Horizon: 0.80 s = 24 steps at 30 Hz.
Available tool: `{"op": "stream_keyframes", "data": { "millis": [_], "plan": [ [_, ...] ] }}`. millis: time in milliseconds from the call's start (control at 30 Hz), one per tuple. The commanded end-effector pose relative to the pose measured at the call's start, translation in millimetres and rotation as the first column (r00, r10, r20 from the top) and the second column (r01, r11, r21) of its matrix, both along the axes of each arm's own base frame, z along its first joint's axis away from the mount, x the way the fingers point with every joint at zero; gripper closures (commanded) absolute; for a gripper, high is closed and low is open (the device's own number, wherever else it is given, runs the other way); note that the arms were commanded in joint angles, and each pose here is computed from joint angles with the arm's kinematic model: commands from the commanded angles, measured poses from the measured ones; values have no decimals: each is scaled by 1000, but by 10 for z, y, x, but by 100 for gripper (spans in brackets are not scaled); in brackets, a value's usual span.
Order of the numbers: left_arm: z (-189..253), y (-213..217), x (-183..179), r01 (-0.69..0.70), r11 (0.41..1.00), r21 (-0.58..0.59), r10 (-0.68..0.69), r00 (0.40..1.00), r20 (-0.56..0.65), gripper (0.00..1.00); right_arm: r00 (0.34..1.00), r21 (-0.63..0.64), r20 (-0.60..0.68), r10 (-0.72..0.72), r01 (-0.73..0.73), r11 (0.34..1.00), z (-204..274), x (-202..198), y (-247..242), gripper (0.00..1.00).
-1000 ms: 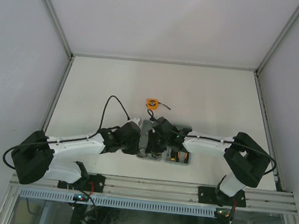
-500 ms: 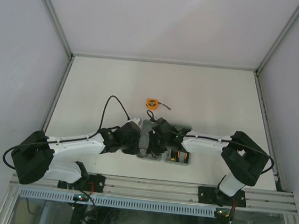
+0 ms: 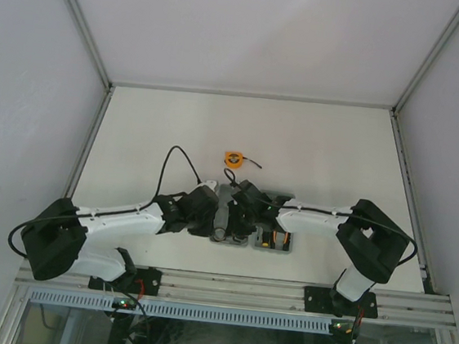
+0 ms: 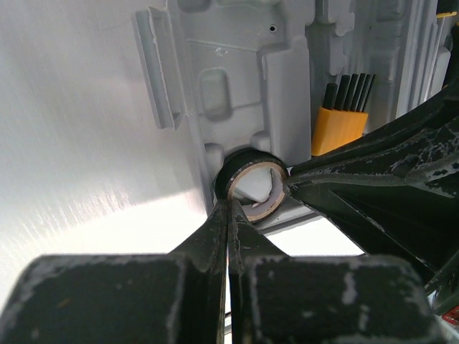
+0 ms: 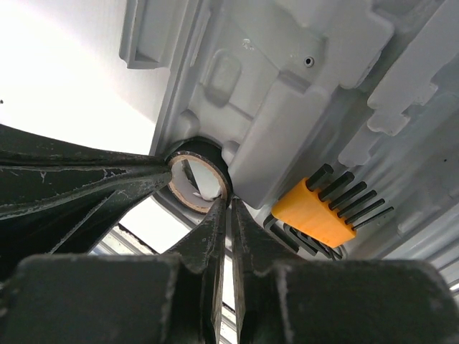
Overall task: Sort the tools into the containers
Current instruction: Adjust the engineering item in the storage box.
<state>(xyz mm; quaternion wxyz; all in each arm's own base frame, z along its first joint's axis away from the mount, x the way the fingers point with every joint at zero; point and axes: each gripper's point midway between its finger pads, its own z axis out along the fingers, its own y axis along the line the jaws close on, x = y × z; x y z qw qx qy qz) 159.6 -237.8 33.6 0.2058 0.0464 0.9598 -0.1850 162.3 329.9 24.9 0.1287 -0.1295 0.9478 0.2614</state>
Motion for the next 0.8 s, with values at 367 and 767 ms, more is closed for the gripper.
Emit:
{"op": "stream_keyframes", "data": {
  "millis": [367,767],
  "plan": [
    [-315,250,-281,-6,981,193,37,987,-154,100,1000,-79,-5,-31,30,996,-140,28,-114,96],
    [-688,321,-518,10,963,270,60,966,-250,100,999,-54,12,-48,49,997,-82,48,-126,96]
  ]
}}
